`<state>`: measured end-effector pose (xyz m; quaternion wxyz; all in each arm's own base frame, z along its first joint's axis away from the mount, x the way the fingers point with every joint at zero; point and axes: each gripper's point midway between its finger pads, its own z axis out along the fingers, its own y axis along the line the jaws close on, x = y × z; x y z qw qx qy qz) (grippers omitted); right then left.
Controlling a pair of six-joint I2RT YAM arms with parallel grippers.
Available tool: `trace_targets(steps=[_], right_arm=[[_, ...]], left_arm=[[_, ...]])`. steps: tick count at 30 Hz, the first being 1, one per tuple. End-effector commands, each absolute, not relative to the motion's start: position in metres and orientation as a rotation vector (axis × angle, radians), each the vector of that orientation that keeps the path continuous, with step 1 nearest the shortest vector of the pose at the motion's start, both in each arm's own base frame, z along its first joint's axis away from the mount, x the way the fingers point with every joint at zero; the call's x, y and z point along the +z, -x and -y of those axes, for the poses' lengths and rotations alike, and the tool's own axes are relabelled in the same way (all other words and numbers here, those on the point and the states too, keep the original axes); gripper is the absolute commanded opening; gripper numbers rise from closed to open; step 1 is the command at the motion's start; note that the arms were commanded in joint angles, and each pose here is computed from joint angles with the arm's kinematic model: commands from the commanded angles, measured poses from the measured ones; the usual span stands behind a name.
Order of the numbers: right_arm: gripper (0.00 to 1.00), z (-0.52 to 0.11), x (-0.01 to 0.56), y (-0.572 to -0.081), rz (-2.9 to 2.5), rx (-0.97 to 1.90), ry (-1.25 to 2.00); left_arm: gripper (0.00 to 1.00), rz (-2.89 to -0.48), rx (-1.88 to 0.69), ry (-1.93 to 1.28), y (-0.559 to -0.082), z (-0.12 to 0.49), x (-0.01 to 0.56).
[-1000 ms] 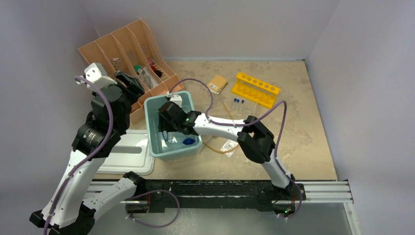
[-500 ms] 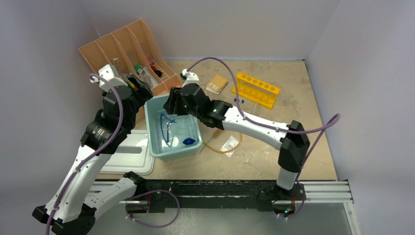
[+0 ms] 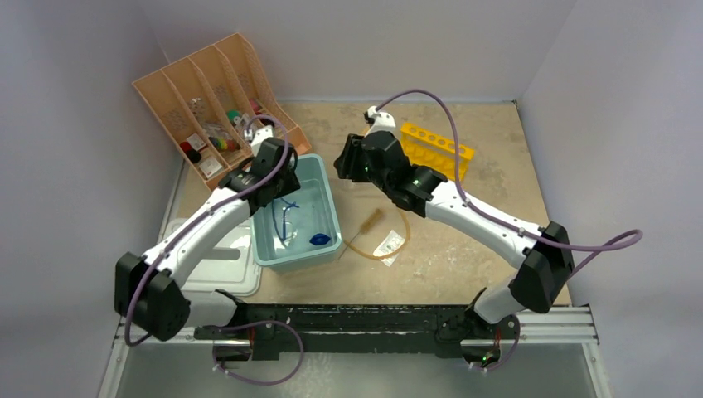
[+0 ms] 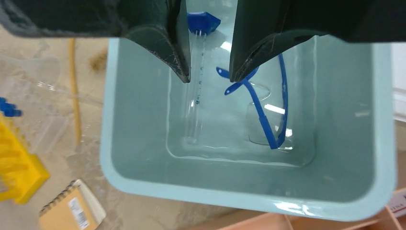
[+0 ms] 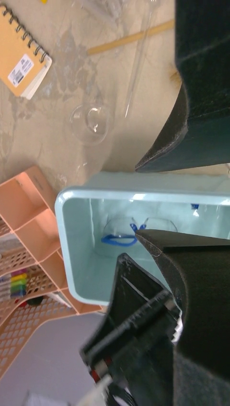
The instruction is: Organize the chemistry lab equipment
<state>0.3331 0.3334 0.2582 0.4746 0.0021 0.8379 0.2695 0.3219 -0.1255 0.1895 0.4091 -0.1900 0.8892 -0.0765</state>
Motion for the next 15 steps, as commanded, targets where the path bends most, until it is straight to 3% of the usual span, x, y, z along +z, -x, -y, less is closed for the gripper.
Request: trace_targets(steps=[1,15], right_arm=[[0.49,-0.302,0.261,-0.339,-2.029,0.572,-0.009],[0.48,-0.272,0.229,-0.36,-2.091,0.475,-0.012]], left_arm=[[0.33,-2.273,-0.194,0.456,-0.343,0.133,0.17],[0.21,-2.457,0.025,0.492,-0.328,0.103,0.079]])
